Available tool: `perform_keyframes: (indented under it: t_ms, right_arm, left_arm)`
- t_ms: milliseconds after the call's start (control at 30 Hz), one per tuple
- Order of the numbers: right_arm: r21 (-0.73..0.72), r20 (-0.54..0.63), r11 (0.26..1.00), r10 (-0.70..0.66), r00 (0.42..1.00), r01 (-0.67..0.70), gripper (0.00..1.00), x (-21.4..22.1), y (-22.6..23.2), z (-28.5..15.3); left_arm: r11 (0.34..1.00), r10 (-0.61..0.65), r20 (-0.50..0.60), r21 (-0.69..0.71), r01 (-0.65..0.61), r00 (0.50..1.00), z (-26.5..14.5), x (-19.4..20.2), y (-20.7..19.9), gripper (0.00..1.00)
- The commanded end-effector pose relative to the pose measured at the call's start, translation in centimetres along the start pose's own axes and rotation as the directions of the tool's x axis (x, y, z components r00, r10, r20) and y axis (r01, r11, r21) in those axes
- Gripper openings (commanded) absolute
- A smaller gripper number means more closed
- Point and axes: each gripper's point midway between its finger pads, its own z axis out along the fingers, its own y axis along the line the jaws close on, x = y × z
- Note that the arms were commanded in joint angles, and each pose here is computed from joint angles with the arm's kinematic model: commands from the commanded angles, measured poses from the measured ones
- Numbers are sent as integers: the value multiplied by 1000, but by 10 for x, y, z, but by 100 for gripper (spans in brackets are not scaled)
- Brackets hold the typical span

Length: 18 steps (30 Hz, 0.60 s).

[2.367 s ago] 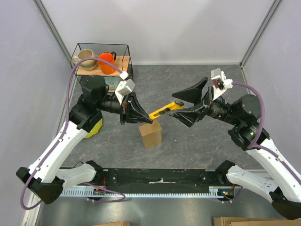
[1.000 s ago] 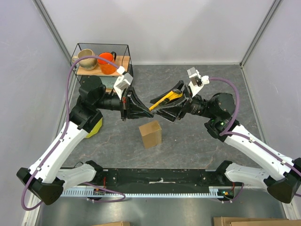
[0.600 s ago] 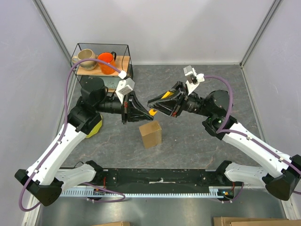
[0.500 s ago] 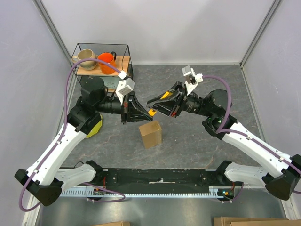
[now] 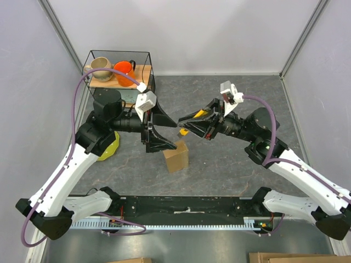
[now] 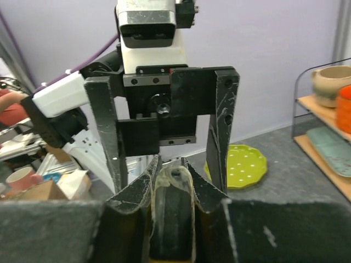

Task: Unpack the express box
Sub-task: Cut the express box at the center of the board.

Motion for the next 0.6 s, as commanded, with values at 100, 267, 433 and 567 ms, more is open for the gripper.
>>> perform_keyframes:
  t_ms: [100,267,433,567]
  right_arm:
    - [258,-15,951,-175,984,173,0,-8,-34,-33]
    - [401,-57,886,-230,971,234,0,-4,-56,-57]
    - [486,-63,833,-271,961,266,0,-2,-69,-75]
    - [516,-100,811,-261,960,274,0,8,-79,-79]
  left_arm:
    - [970,191,-122,-130,-206,974,-15,16,23,99]
    - [952,168,-315,-196,-237,934,-19,57,56,99]
    - [950,121,-420,-213,-227,899,-15,81,73,99]
    - [944,63,-547,-238,-227,835,-11,110,82,99]
